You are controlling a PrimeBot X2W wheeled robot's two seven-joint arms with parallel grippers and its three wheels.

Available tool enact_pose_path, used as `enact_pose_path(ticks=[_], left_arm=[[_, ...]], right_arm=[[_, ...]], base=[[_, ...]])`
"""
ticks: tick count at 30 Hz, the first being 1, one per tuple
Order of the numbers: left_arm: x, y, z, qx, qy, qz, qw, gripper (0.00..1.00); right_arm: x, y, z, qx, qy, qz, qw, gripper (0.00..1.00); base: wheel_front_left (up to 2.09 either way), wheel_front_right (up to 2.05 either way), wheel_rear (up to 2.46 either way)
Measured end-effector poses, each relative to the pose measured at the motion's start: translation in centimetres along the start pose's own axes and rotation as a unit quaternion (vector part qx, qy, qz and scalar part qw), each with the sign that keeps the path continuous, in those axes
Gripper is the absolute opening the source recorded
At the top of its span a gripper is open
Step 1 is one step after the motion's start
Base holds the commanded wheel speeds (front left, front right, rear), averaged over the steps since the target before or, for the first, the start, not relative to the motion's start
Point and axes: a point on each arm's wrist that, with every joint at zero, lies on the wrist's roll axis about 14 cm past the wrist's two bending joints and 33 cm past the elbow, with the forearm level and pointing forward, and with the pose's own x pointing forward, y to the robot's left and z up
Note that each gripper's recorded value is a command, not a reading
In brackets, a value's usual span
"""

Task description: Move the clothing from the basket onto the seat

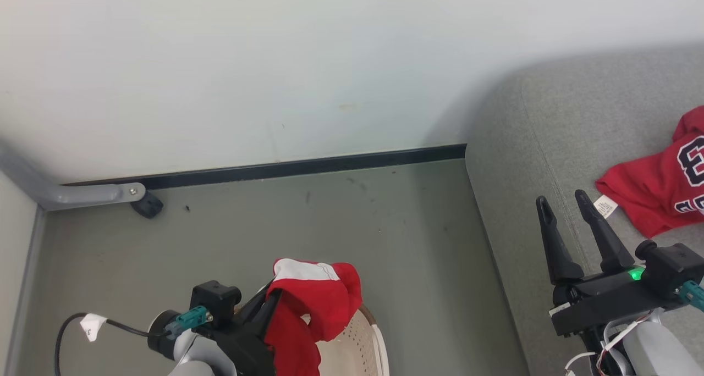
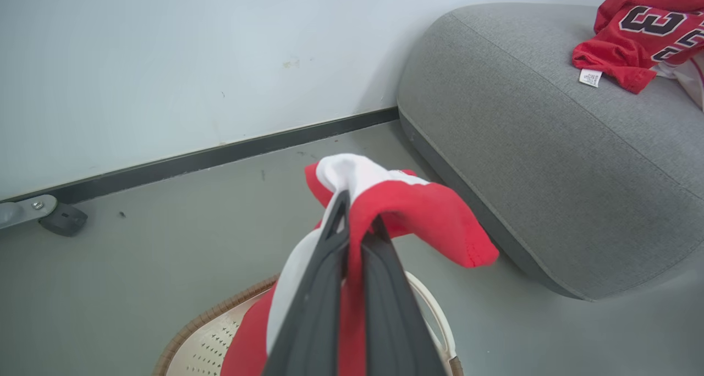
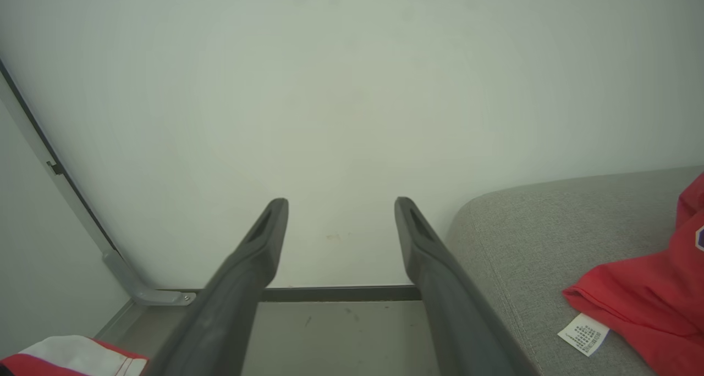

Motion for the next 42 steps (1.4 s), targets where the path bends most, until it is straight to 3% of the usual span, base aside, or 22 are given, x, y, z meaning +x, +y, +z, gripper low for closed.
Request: enact_pose_path(ticks=[20,31,42], left_arm=[[-2.7,-3.0,13.0,0.019,-0.194,-0.041,0.980,0.00],[-3.5,-5.1,16.7,0.047,-0.244,-0.071,0.966,0.00],[-4.4,-8.1,17.9,0.052,-0.269,-0.108,0.956,0.00]], right_arm=[[-0.8,4.0,0.9,0.012,-0.008,0.056,0.998,1.00],[-1.4,6.8,-0.7,0.011,0.019,0.101,0.995,1.00],[-0.6,12.1,-3.7,-0.020,0.078,0.192,0.978,1.00]], base=[[0.00,0.00,0.00],[0.00,0.00,0.00],[0.00,0.00,0.00]])
